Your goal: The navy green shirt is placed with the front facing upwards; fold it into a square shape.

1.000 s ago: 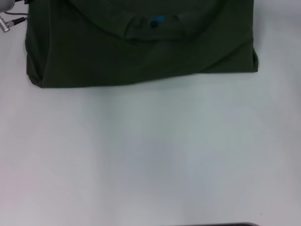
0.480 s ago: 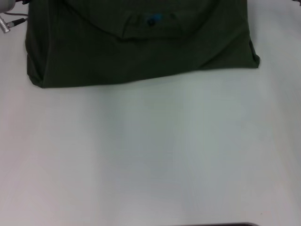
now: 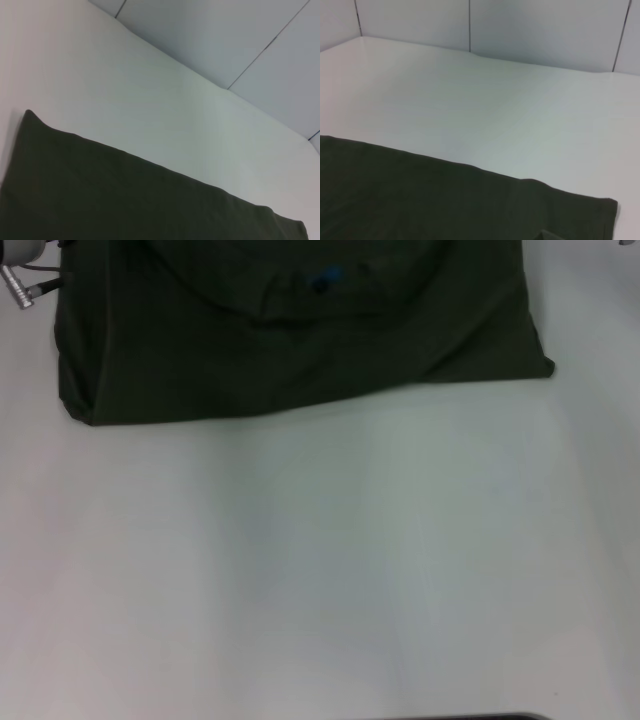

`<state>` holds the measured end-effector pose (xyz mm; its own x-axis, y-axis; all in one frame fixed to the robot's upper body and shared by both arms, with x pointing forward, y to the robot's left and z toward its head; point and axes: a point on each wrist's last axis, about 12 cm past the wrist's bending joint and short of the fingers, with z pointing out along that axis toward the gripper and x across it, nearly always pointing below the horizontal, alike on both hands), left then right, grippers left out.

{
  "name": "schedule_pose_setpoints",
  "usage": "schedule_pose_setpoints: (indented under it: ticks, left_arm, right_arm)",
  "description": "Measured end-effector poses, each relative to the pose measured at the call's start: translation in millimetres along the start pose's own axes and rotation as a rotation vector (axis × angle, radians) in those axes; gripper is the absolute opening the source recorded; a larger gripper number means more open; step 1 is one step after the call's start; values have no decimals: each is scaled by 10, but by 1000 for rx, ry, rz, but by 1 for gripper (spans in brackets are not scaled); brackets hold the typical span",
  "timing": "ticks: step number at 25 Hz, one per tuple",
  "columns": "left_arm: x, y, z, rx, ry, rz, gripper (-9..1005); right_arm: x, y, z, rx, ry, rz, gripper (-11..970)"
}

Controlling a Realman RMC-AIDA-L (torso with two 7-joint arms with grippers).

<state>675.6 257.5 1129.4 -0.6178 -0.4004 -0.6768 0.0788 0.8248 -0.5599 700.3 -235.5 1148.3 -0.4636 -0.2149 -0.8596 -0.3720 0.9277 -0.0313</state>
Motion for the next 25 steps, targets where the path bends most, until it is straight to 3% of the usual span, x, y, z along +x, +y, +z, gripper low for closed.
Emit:
schedule_pose_setpoints:
  ticks: [18,25]
  left_arm:
    - [98,-31,4,9,2,25,39]
    - [94,-22,-16,11,-4,10,253]
  right_arm:
    - [55,54,53,25,4,-60,142]
    - [-24,70,94,33,24,-119,150]
